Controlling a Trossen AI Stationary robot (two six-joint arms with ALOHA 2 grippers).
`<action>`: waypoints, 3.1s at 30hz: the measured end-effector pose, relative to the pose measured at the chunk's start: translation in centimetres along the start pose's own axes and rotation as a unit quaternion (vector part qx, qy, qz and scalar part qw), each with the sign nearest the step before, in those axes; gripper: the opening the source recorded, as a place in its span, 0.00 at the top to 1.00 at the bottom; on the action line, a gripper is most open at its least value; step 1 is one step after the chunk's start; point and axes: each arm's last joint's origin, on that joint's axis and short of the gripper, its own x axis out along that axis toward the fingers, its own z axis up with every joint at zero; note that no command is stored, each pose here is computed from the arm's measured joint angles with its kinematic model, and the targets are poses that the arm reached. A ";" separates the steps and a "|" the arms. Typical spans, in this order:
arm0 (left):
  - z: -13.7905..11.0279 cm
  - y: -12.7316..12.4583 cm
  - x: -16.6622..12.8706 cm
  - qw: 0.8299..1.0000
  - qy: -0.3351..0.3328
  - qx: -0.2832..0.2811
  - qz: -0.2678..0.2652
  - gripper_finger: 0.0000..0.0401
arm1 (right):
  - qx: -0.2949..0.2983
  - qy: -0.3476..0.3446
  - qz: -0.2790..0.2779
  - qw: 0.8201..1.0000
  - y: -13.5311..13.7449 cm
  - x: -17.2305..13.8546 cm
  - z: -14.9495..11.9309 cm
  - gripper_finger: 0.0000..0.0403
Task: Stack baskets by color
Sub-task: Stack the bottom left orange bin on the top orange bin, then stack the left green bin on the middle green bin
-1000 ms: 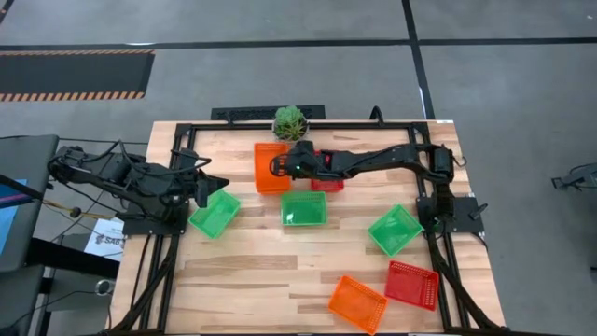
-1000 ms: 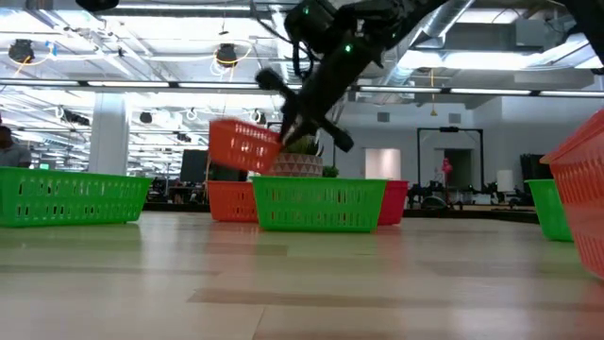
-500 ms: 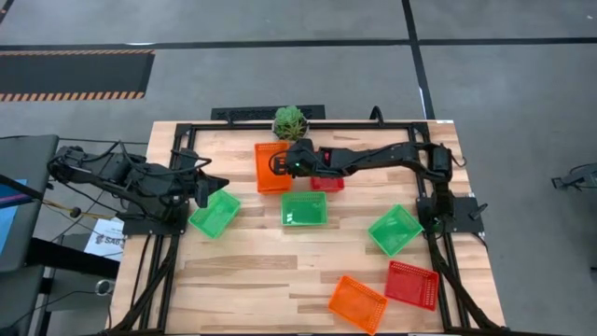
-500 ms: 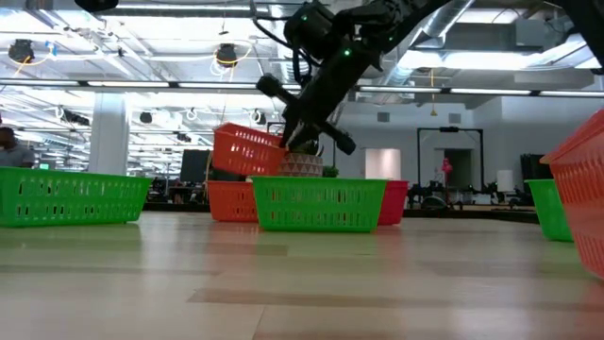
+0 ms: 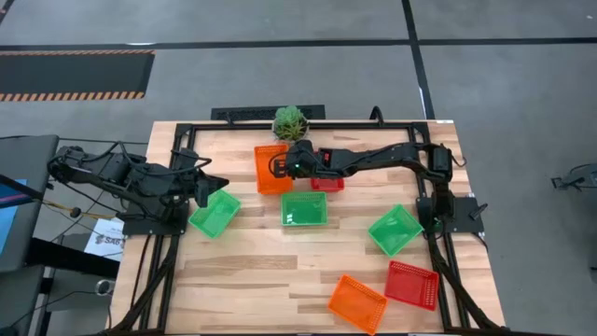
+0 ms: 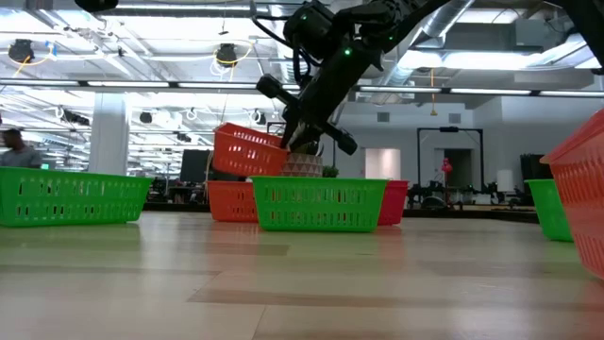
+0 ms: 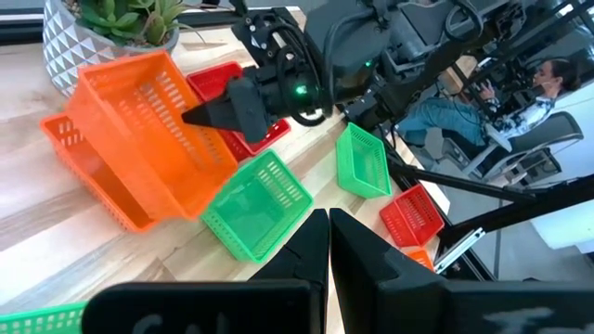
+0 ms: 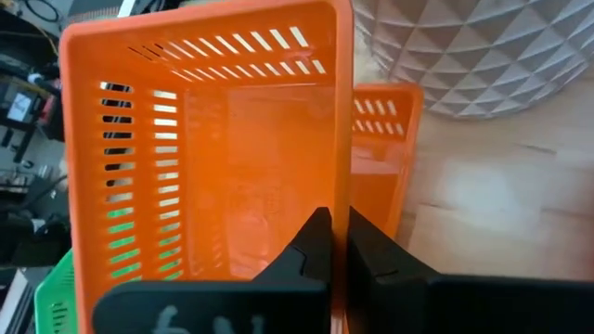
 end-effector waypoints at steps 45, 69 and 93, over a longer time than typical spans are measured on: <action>0.0 0.0 0.0 1.000 0.007 0.001 -0.002 1.00 | -0.008 0.025 0.010 1.000 -0.7 1.8 -0.2 0.82; -0.2 0.1 0.0 1.000 0.018 0.006 0.000 1.00 | -0.016 0.019 0.016 1.000 -0.5 1.2 0.5 0.45; -9.4 5.9 6.7 0.898 0.244 0.078 0.358 1.00 | -0.184 0.060 0.006 0.981 1.9 -17.4 -1.8 0.45</action>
